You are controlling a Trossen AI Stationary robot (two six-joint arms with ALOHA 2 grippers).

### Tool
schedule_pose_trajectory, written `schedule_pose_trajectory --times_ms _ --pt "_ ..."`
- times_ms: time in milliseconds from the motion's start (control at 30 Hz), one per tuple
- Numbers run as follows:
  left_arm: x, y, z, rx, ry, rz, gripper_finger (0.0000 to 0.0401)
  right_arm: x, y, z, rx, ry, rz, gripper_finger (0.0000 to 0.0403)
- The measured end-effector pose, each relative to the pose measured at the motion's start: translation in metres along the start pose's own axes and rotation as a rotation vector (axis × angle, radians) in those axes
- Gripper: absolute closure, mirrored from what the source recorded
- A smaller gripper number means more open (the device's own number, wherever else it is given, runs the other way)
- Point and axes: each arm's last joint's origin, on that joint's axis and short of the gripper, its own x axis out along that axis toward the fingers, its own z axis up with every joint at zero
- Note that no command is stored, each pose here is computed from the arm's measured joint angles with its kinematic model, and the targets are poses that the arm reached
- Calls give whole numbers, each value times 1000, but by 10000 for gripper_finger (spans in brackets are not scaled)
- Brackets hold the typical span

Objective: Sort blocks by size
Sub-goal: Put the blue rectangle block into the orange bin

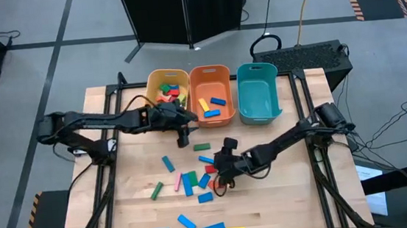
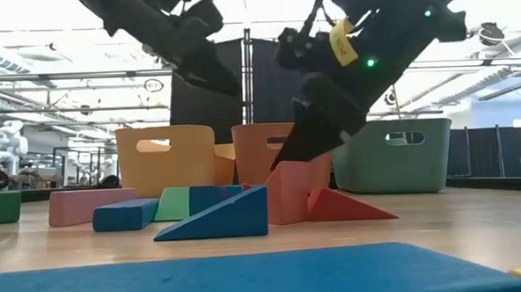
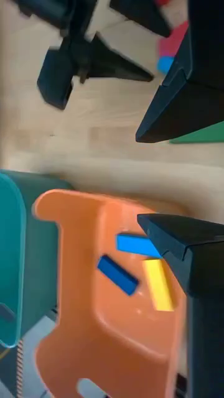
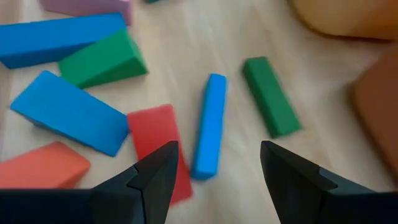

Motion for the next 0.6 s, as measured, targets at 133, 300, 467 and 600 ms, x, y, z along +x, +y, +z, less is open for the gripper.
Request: schedule_pose_trajectory --times_ms 133,300,467,600 --pt "-9 -12 -4 23 2 -7 203 12 2 -3 -5 1 62 188" --pt "-9 -26 -10 36 8 -39 202 25 0 -8 15 10 53 192" --pt "-5 -34 -23 23 28 -55 202 35 -3 -9 30 1 49 219" --pt "-4 -37 -32 20 30 -65 202 36 -5 -9 32 4 43 258"
